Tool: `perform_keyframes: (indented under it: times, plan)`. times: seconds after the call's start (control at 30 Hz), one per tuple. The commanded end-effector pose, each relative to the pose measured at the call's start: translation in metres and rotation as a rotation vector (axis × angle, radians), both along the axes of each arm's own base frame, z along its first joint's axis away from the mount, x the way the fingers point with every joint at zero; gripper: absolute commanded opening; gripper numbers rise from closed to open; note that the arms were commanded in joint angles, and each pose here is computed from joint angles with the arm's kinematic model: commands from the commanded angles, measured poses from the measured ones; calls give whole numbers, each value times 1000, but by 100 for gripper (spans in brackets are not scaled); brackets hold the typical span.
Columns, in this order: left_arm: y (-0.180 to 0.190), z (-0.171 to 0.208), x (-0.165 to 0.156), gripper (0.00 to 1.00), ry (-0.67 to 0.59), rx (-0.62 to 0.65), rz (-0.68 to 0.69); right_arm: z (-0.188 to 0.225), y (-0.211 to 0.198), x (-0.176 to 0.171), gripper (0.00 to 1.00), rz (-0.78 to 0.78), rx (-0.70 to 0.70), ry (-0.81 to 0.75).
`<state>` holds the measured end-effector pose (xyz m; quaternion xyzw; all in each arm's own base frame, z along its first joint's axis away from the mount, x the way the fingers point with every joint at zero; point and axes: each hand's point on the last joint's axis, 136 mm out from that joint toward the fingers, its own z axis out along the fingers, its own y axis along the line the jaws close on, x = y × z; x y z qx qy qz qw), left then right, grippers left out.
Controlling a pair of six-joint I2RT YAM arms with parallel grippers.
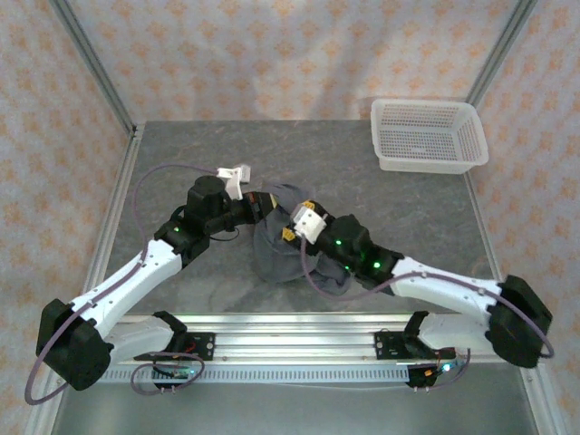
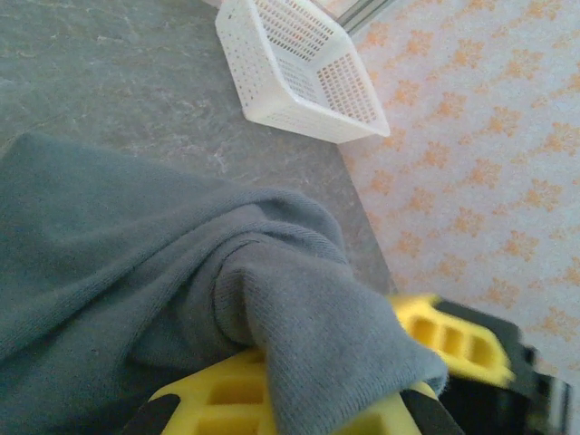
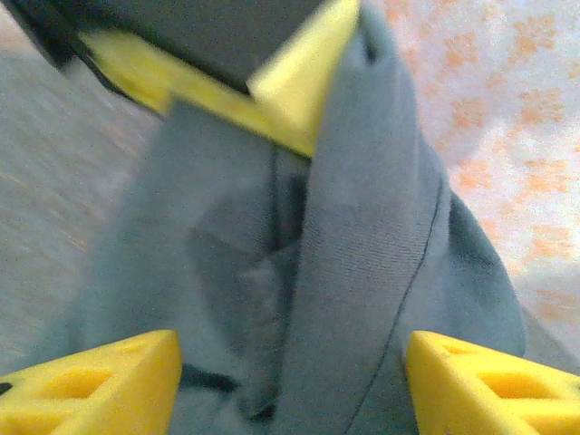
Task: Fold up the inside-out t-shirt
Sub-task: Turn the T-shirt inside out at the center of the table.
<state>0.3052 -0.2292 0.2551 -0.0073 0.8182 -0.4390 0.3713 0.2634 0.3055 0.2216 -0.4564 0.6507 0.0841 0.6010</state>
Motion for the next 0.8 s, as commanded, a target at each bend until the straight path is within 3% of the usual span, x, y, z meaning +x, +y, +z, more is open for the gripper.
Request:
perform_keyframes:
  times: [0.0, 0.1, 0.17, 0.33, 0.5, 0.63, 0.77]
  plan:
    - [1, 20, 1, 0, -38, -11, 10, 22, -1, 30, 55, -112, -70, -120]
    - [14, 15, 2, 0, -26, 42, 67, 27, 0, 31, 12, -124, -26, -71]
    - [24, 7, 3, 0, -8, 87, 107, 29, 0, 17, 2, -63, 2, -13]
    - [50, -25, 11, 0, 43, 267, 188, 47, 10, -57, 3, 350, 188, 299]
    - [65, -67, 25, 0, 78, 387, 225, 76, 3, -71, 0, 479, 386, 422]
    - [64, -102, 32, 23, 110, 412, 233, 97, 3, -69, 0, 556, 517, 467]
    - [83, -102, 29, 51, 71, 442, 309, 102, 0, -60, 0, 551, 565, 488]
